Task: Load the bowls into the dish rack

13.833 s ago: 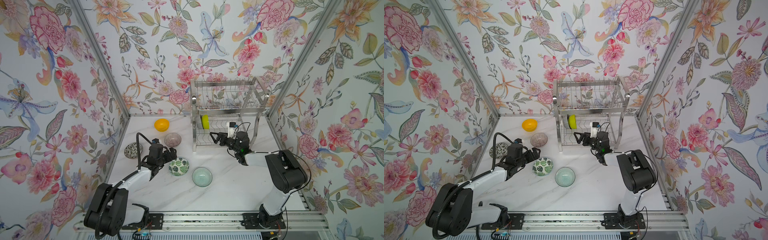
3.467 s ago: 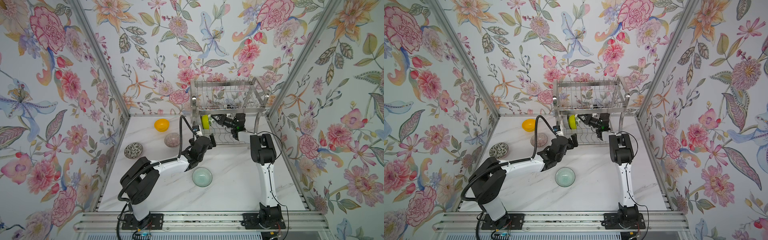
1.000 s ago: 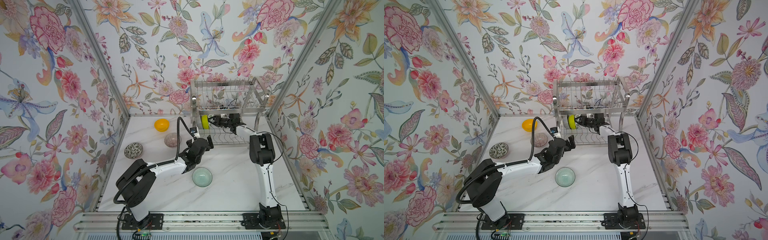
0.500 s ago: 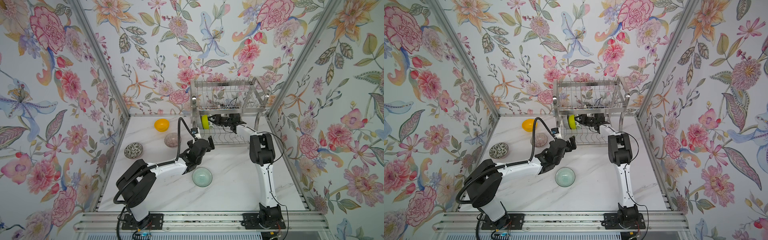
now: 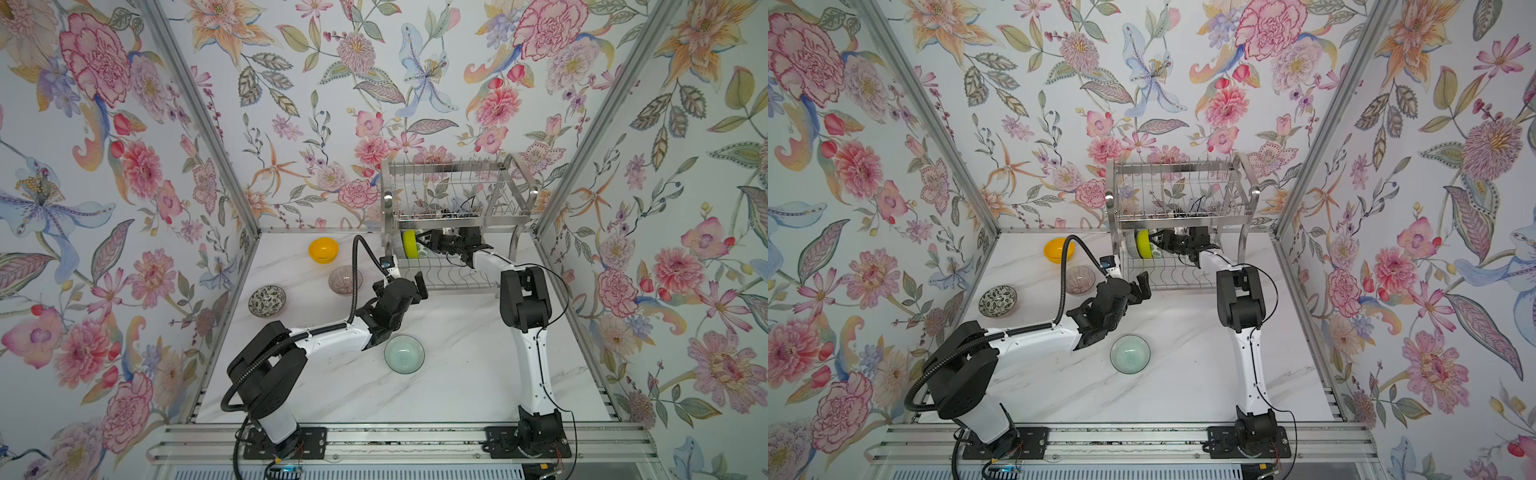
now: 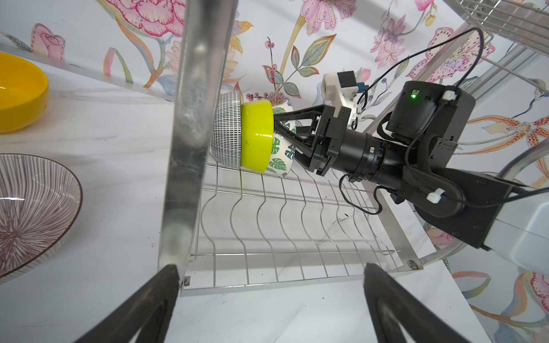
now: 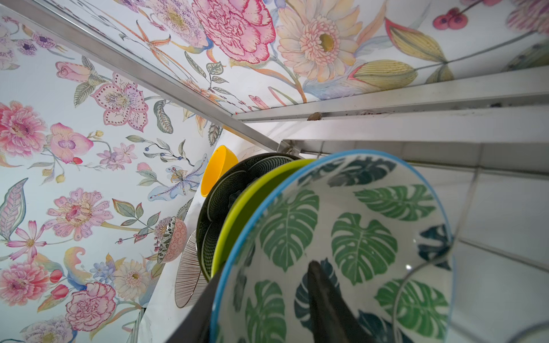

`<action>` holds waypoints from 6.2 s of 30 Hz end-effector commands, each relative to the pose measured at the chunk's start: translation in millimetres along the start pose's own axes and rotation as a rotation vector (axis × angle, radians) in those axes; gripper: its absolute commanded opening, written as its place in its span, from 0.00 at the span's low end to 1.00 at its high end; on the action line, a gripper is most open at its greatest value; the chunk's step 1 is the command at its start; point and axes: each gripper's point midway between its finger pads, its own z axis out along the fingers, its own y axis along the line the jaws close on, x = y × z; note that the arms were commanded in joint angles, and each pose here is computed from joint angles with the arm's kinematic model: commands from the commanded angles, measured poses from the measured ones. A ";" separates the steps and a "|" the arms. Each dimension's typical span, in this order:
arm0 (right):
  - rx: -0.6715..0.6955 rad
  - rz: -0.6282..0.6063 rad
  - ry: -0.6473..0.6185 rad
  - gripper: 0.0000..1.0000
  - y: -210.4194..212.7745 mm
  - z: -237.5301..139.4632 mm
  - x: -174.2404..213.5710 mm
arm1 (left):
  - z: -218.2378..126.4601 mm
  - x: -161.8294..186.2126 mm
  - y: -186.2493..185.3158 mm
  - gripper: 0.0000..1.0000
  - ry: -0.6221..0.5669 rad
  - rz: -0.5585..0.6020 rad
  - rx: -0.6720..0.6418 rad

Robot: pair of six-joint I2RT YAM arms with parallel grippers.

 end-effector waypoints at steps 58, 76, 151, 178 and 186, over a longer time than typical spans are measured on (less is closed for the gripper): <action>0.587 0.037 0.030 0.99 75.3 -164.9 178.7 | -88.5 39.7 89.0 0.99 0.121 -0.107 0.004; 0.650 0.053 0.280 0.77 96.8 -144.9 289.5 | -92.7 71.4 104.1 0.99 0.271 -0.423 0.163; 0.874 -0.010 0.016 0.00 64.4 -226.4 163.0 | -78.1 45.6 32.0 0.99 0.330 -0.344 0.343; 0.565 -0.243 -0.230 0.00 183.1 -142.4 131.6 | -65.3 30.8 -19.0 0.81 0.279 -0.115 0.331; 0.580 -0.251 -0.265 0.00 183.7 -147.7 127.9 | -66.5 27.4 -16.7 0.50 0.257 -0.124 0.329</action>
